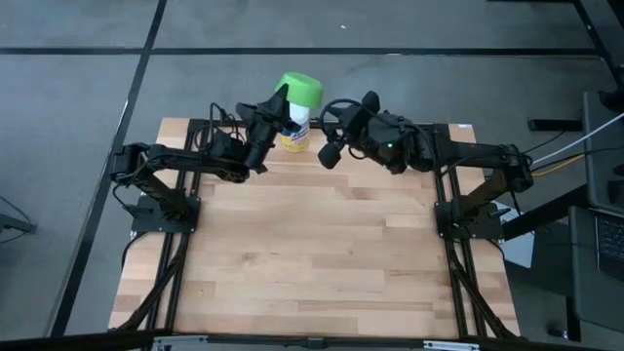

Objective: Nest bowls inside each other
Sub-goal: Stack the green bowl on the red bowl

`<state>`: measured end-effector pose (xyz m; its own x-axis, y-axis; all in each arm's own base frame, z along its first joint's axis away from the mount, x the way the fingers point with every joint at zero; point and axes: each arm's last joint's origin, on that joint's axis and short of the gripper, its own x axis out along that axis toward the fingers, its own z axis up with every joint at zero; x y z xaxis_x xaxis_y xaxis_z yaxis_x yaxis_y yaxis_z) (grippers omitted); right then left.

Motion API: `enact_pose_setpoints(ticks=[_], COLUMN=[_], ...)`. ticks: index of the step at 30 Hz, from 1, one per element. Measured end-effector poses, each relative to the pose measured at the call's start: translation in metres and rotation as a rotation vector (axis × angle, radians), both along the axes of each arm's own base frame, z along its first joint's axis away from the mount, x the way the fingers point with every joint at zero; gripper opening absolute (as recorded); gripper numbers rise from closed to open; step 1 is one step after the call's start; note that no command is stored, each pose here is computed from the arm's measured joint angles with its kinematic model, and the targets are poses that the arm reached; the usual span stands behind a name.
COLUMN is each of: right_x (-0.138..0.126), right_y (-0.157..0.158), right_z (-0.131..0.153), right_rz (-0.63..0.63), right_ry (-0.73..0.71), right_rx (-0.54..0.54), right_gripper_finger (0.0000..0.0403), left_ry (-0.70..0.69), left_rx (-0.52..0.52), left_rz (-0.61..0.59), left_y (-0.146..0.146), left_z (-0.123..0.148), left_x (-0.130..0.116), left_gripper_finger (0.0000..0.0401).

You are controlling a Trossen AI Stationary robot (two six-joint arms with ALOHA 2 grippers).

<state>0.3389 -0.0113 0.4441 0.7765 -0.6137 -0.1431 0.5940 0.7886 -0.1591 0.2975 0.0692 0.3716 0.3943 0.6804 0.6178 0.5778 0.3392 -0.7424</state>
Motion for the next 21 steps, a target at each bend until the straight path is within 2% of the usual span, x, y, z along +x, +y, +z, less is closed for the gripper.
enact_pose_setpoints(ticks=[9,16,21], right_x=[-0.001,0.018,0.032], right_y=[-0.004,-0.01,-0.011], right_z=[0.002,-0.014,-0.02], right_rz=[-0.026,-0.049,-0.122], right_ry=[-0.015,0.008,-0.005], right_rx=[0.0,-0.005,-0.054], right_gripper_finger=[0.0172,0.0166,0.0165], left_ry=[-0.02,-0.026,-0.025], left_rx=[-0.01,-0.002,0.002], left_rz=[-0.041,-0.045,-0.059], left_y=[-0.006,-0.008,-0.007], left_z=[0.001,0.02,0.022], left_x=[0.002,0.005,0.006], left_gripper_finger=[0.0002,0.0002,0.0002])
